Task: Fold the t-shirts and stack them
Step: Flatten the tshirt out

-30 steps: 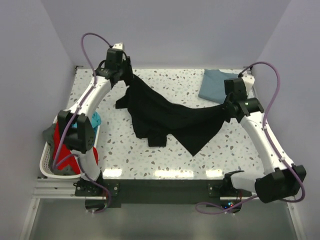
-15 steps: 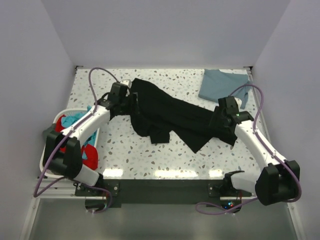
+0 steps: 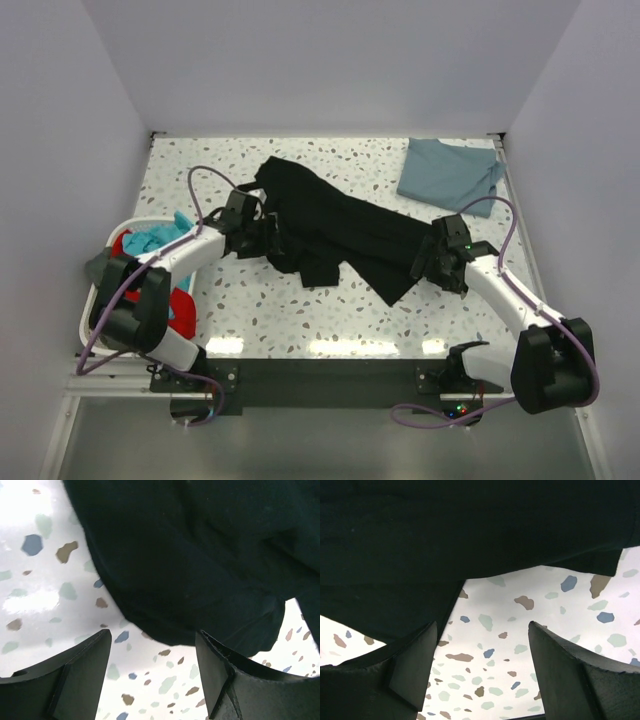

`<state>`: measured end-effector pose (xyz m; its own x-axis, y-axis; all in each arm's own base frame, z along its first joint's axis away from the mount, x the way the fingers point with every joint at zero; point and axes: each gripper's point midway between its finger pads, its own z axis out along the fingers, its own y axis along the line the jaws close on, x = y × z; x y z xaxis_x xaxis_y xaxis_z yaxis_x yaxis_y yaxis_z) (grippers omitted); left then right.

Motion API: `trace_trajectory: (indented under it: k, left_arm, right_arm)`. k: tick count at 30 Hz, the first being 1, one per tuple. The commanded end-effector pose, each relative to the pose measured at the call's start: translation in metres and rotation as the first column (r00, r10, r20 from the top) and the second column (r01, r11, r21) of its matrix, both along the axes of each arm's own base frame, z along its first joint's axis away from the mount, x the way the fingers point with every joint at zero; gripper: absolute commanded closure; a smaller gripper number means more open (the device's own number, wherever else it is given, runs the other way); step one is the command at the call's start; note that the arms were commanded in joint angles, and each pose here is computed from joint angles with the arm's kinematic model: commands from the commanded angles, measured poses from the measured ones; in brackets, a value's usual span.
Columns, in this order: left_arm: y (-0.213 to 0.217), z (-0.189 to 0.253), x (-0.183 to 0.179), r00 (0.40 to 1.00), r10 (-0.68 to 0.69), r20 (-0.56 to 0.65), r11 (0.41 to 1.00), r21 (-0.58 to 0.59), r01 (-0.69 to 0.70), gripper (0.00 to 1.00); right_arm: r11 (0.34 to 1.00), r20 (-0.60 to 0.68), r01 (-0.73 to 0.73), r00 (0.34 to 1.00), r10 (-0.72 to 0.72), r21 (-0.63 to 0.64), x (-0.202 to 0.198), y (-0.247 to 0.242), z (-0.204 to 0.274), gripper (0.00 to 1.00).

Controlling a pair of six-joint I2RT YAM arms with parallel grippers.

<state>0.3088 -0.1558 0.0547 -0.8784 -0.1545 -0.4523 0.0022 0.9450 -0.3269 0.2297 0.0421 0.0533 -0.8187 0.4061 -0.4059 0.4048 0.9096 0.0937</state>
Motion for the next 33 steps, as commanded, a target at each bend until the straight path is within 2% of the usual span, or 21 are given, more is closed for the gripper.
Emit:
trace_trajectory:
  k: [1,4,6,8,9,11,12,13,15,19,24,25,26,29,33]
  left_arm:
    - [-0.021,-0.002,0.012,1.000,-0.006,0.028,0.996,-0.091,0.009,0.27]
    - [-0.028,-0.008,0.016,1.000,-0.006,0.022,0.994,-0.107,0.008,0.28]
    - [-0.029,-0.013,0.016,1.000,-0.008,0.008,0.995,-0.101,0.009,0.33]
    - [-0.029,-0.020,0.016,1.000,-0.010,-0.001,0.996,-0.087,0.010,0.43]
    - [-0.029,-0.020,0.018,1.000,-0.011,0.005,0.997,-0.078,0.011,0.53]
    - [-0.029,-0.022,0.018,1.000,-0.013,0.005,0.997,-0.076,0.013,0.65]
    - [-0.030,-0.021,0.019,1.000,-0.017,0.008,0.997,-0.078,0.017,0.91]
    - [-0.033,-0.014,0.022,1.000,-0.025,0.016,0.996,-0.090,0.027,1.00]
    - [-0.033,-0.003,0.024,0.999,-0.032,0.024,0.996,-0.084,0.034,1.00]
    - [-0.027,0.038,0.031,0.993,-0.016,0.117,0.997,-0.071,0.024,1.00]
    - [-0.023,0.029,0.016,0.996,-0.056,0.071,0.997,-0.042,0.059,1.00]
    - [-0.024,0.019,0.010,0.997,-0.071,0.036,0.996,-0.047,0.073,0.93]
    - [-0.027,0.013,0.006,0.997,-0.080,0.018,0.996,-0.043,0.081,0.81]
    - [-0.029,-0.004,-0.003,0.995,-0.098,-0.029,0.995,-0.001,0.098,0.63]
    - [-0.024,-0.017,-0.002,0.995,-0.083,-0.055,0.994,0.062,0.086,0.51]
  right_arm:
    - [0.999,0.067,0.008,0.998,-0.011,0.050,0.013,0.008,0.010,0.23]
    - [0.998,0.063,0.006,0.998,-0.010,0.057,0.012,0.010,0.010,0.23]
    - [0.998,0.064,0.005,0.998,-0.008,0.060,0.012,0.010,0.011,0.23]
    - [0.998,0.068,0.002,0.998,-0.006,0.059,0.012,0.010,0.013,0.23]
    - [0.998,0.065,0.002,0.998,-0.006,0.061,0.012,0.010,0.012,0.23]
    - [0.998,0.068,-0.002,0.998,-0.002,0.061,0.012,0.010,0.014,0.23]
    - [0.998,0.066,-0.004,0.998,0.000,0.060,0.012,0.010,0.014,0.23]
    - [0.998,0.068,-0.009,0.998,0.005,0.056,0.012,0.010,0.014,0.23]
    - [0.999,0.063,-0.008,0.998,0.004,0.053,0.012,0.010,0.014,0.23]
    - [0.998,0.068,-0.013,0.998,0.009,0.061,0.013,0.012,0.013,0.23]
    - [0.998,0.065,-0.015,0.998,0.010,0.068,0.015,0.013,0.010,0.23]
    - [0.998,0.064,-0.013,0.998,0.009,0.068,0.015,0.013,0.009,0.23]
    - [0.998,0.064,-0.012,0.998,0.007,0.069,0.015,0.013,0.009,0.23]
    - [0.997,0.070,-0.006,0.998,0.001,0.072,0.014,0.013,0.012,0.23]
    - [0.998,0.081,0.001,0.997,-0.006,0.069,0.009,0.011,0.015,0.23]
